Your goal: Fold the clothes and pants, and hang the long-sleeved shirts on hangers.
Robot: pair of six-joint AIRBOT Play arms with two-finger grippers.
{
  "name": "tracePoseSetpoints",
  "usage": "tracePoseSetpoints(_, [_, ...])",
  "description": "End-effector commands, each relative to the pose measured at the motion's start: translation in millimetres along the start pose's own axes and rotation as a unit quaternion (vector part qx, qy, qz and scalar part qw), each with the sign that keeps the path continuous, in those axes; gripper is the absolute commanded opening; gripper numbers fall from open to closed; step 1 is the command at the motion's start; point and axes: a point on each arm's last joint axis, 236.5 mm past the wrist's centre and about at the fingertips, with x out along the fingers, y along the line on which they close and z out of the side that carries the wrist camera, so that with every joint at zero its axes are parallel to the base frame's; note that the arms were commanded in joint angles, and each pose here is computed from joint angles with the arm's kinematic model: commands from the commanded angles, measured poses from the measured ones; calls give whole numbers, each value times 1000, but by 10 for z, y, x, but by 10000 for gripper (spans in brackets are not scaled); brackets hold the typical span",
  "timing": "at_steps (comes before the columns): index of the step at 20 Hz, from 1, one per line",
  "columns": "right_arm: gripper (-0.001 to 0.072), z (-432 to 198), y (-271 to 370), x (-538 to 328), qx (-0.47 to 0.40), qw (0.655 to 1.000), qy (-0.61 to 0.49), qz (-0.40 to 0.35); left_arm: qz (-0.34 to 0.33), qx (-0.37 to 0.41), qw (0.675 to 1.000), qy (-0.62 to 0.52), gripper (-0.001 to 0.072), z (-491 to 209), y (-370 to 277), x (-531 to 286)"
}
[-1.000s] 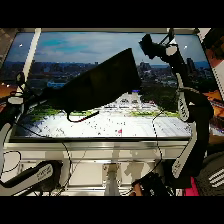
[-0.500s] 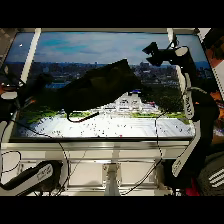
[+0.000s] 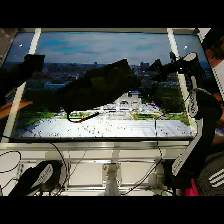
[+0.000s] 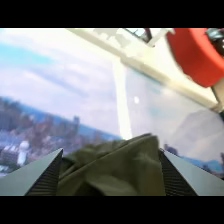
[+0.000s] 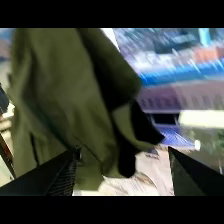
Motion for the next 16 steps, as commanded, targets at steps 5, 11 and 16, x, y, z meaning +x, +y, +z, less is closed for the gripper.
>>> tracePoseSetpoints(5, [663, -327, -17, 576, -5, 998, 67, -13, -27, 14, 1000, -3, 656, 33, -253, -100])
tracePoseSetpoints(11, [662, -369, 138, 938, -13, 998, 59, -5, -31, 15, 999, 1, 656, 11, -278, -97])
tracePoseSetpoints(16, [110, -230, 444, 1001, -40, 999, 15, 28, -37, 15, 999, 9, 655, -26, -307, -99])
